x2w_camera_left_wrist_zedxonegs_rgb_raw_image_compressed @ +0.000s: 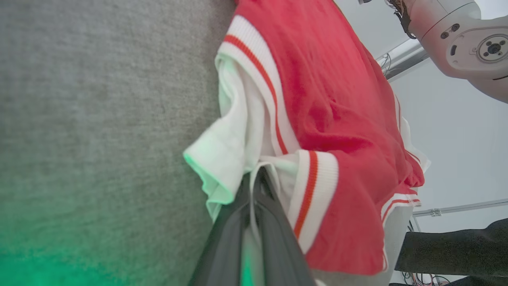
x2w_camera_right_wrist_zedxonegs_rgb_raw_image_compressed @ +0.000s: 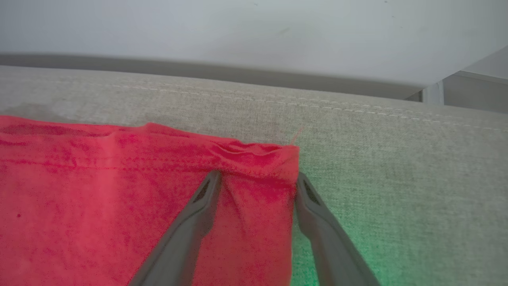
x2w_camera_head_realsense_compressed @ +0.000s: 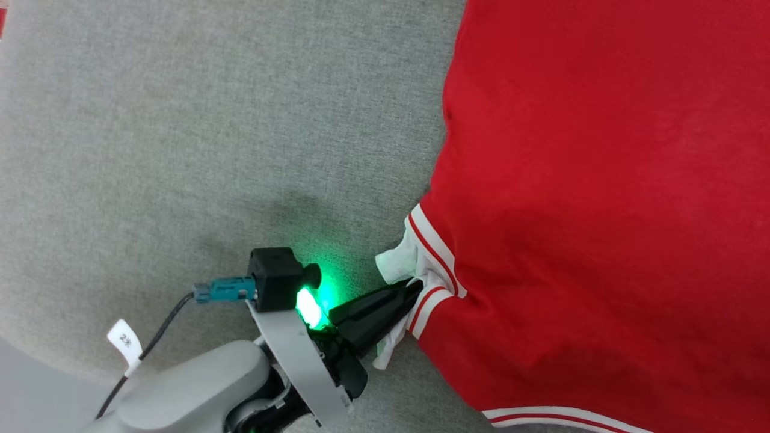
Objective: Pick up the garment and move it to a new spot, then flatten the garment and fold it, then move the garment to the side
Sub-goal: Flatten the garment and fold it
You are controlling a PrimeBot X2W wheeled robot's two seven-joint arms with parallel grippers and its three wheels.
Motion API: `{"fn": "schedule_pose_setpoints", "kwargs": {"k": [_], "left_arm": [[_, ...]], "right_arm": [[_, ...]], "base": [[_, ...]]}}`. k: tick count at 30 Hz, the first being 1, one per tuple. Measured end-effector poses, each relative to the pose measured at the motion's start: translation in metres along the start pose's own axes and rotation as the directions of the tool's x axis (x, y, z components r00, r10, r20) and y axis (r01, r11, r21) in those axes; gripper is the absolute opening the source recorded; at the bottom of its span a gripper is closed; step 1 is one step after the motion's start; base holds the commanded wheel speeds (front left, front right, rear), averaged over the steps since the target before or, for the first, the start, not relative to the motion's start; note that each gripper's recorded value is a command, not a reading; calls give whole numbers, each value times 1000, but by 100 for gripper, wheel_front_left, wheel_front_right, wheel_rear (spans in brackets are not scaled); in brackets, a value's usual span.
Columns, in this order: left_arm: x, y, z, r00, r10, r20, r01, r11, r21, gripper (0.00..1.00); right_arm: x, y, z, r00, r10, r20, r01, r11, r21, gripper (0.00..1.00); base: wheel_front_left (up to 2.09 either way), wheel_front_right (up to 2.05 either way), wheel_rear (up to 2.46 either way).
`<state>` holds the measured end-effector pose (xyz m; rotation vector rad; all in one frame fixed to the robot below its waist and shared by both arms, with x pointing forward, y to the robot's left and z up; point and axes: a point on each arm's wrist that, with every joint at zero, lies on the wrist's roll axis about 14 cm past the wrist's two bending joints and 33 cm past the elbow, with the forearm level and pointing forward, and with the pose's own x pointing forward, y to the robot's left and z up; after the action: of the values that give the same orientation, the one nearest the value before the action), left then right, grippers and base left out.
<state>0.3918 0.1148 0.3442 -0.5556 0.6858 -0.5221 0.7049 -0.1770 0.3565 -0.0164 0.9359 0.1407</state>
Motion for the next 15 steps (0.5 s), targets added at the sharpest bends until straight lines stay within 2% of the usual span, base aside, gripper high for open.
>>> {"fn": "schedule_pose_setpoints", "kwargs": {"k": [6, 15], "left_arm": [[1, -2, 6, 1000, -5, 22, 5, 1000, 9, 0], [-17, -11, 17, 997, 16, 82, -19, 999, 36, 0]], "right_arm": [[-12, 3, 4, 999, 15, 35, -15, 1000, 9, 0], [-67, -13, -16, 993, 32, 112, -20, 994, -105, 0]], "base": [[0, 0, 0], [0, 0, 0]]}}
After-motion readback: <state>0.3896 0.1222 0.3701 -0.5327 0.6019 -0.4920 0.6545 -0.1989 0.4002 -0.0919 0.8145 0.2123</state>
